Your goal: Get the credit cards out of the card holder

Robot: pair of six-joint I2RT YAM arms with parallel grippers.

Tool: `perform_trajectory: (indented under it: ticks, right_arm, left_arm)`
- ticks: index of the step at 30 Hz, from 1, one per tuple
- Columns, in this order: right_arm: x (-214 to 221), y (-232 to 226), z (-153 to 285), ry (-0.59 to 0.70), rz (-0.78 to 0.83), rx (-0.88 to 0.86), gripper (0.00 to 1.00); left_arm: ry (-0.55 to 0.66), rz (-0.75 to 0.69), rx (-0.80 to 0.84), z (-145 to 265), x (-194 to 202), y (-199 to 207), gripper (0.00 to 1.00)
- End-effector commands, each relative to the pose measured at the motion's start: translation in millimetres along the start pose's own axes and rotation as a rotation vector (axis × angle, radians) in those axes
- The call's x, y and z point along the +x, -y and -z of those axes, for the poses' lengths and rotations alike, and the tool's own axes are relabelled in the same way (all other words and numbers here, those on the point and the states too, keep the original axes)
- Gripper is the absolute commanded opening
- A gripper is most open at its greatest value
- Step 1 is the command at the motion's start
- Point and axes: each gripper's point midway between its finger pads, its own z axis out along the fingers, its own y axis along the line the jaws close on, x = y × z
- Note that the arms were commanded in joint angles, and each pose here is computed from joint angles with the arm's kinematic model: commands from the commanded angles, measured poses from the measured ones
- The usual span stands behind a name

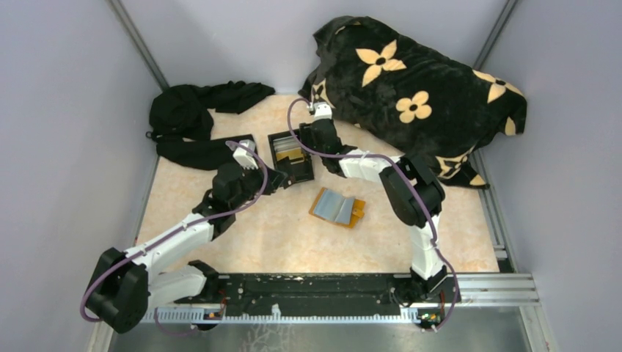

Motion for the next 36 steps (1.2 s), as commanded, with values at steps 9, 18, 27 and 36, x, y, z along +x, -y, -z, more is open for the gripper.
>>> perform_trajectory:
  ticks: [9, 18, 27, 36]
  right_arm:
    - [3, -6, 28, -0.010, 0.021, -0.030, 0.58]
    - [3, -13, 32, -0.010, 0.016, -0.072, 0.36]
    - [8, -26, 38, -0.022, 0.042, -0.126, 0.13]
    - [11, -49, 47, -0.021, 0.050, -0.211, 0.03]
  left_arm:
    - [-0.012, 0.036, 0.021, 2, 7, -3, 0.00]
    - [-0.017, 0.037, 0.010, 4, 10, -8, 0.00]
    - [-0.035, 0.047, 0.008, 2, 18, -11, 0.00]
    - [-0.020, 0.044, 0.007, 4, 13, -11, 0.00]
